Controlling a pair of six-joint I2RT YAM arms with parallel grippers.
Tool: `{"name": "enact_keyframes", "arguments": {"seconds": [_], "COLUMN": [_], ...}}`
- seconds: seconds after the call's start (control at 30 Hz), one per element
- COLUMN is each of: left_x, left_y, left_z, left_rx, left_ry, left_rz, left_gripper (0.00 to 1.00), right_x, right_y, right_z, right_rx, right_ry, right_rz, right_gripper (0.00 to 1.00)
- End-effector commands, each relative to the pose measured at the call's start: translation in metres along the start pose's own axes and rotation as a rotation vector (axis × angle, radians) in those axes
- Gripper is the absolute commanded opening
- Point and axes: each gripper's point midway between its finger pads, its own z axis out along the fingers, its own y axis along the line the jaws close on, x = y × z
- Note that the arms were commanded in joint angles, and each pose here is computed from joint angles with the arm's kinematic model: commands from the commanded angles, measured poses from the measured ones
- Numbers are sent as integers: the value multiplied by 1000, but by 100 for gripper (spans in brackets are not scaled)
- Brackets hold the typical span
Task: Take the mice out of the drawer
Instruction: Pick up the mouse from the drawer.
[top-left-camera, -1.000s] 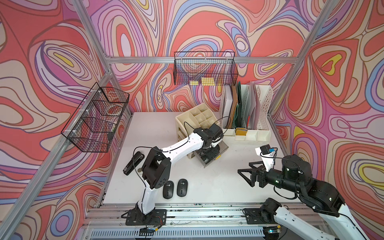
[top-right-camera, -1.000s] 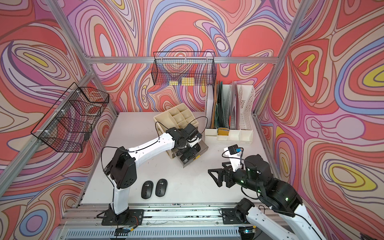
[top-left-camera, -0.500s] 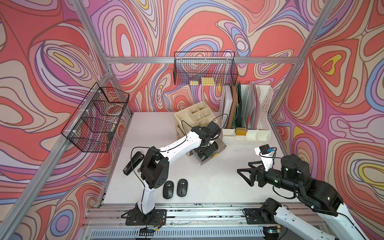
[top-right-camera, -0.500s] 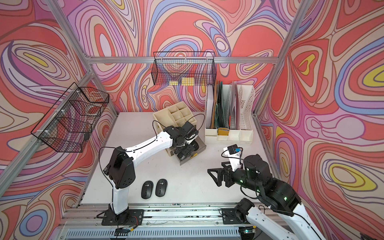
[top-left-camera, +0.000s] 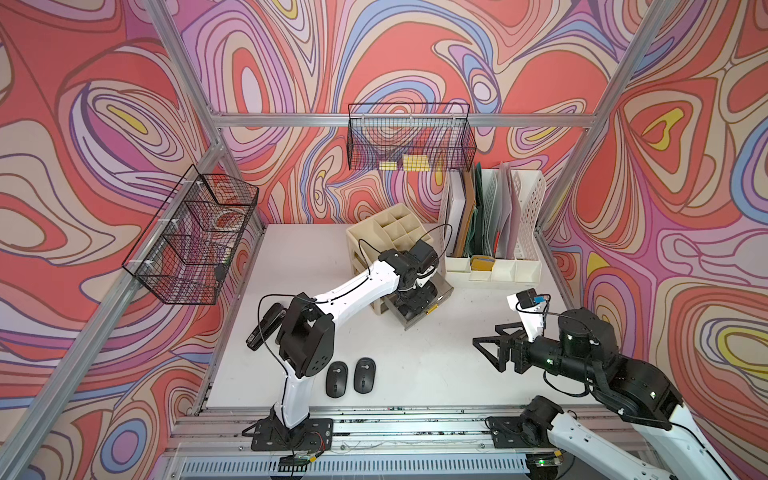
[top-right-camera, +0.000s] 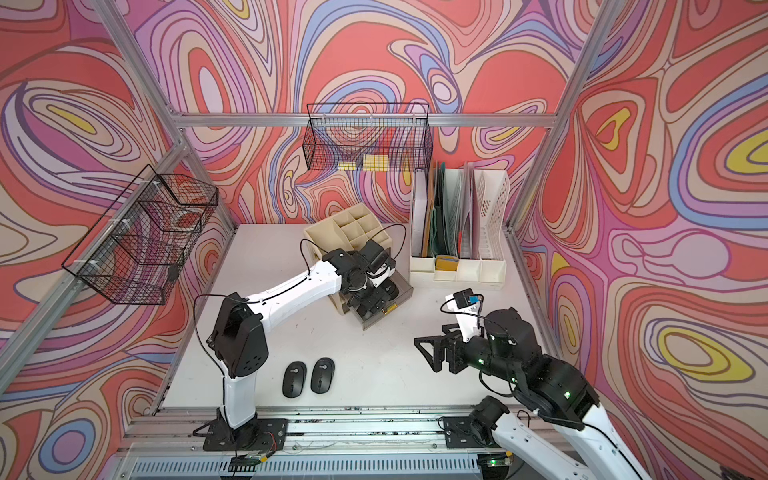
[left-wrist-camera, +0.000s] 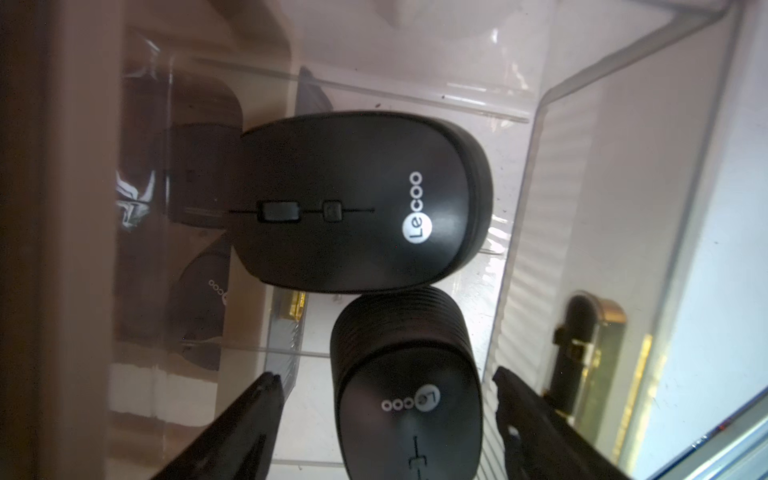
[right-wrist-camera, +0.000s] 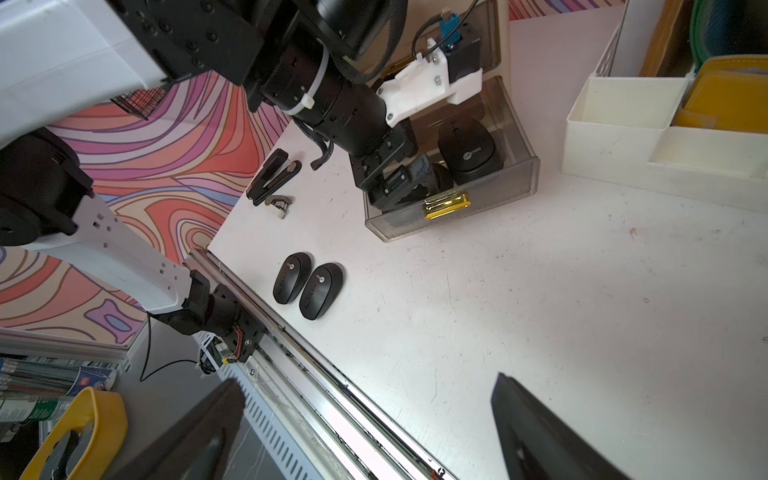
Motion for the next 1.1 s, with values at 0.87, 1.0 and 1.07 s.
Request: {"name": "enact_keyframes", "arguments": {"seconds": [0.87,1.0,1.07], "left_x": [0,-2,-2], "left_y": [38,40,37], "left_z": [1,-5,-5], "left_rx": [-182,-176,-158], "left_ry": [20,6,9], "left_rz": [-37,-64,-66], "left_gripper": [77,77,77], "right_x": [-2,-1,-1], "right_y": [-1,-2,-2], "right_z": [6,6,7], "right_rx": [5,8,9], "right_ry": [-4,-3,-6], "right_rz": [7,12,14], "right_gripper": [98,97,98]}}
